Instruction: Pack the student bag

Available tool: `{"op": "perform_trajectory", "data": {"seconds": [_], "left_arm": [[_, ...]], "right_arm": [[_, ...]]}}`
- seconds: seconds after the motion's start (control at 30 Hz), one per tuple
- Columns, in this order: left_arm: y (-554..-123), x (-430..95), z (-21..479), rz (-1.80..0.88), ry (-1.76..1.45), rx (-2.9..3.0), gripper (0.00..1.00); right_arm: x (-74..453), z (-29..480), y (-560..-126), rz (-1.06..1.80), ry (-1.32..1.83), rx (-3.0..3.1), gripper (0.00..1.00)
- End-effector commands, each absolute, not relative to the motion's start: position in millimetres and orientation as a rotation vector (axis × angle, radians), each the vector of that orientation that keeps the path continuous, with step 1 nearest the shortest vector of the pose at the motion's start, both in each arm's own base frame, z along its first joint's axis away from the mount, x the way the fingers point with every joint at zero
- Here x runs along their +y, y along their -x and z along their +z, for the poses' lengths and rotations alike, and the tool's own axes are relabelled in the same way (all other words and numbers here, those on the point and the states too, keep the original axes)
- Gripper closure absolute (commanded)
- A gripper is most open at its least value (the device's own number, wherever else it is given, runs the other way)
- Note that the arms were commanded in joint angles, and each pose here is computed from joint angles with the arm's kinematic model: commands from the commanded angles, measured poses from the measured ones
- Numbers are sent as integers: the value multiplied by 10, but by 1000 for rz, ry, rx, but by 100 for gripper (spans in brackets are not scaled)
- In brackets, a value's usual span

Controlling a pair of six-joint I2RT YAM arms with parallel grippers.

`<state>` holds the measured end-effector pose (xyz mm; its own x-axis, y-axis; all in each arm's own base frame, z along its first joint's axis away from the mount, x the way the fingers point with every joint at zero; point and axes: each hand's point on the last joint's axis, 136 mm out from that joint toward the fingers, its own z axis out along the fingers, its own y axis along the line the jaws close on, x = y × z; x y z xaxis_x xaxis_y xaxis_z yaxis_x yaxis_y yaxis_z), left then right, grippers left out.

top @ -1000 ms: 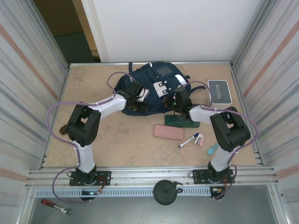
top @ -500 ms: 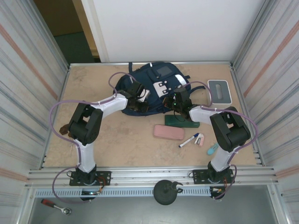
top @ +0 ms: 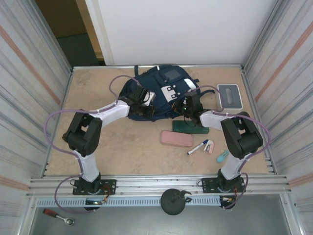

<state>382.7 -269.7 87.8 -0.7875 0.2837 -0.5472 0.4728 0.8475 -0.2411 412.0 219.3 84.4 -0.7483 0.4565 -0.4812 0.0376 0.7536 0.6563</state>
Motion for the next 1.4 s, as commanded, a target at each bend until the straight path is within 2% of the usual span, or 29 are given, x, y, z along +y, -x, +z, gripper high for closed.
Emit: {"op": "perform_trajectory", "data": {"seconds": [0.0, 0.5, 0.77, 1.23, 1.37], "left_arm": [[-3938, -2860, 1421, -646, -529, 2340, 100], [-3805, -2723, 1328, -601, -536, 2397, 100], [-3647, -2443, 1100, -406, -615, 2491, 100], [-3450, -2604, 671, -461, -686, 2616, 100], [-3437, -2612, 610, -464, -692, 2639, 95]], "right_arm": [[2212, 834, -4065, 862, -336, 2311, 100], [2167, 838, -4090, 860, -342, 2312, 100], [2150, 900, -4074, 889, -312, 2313, 100], [2355, 802, -4006, 930, -238, 2360, 100], [2348, 776, -4011, 930, -244, 2365, 100]]}}
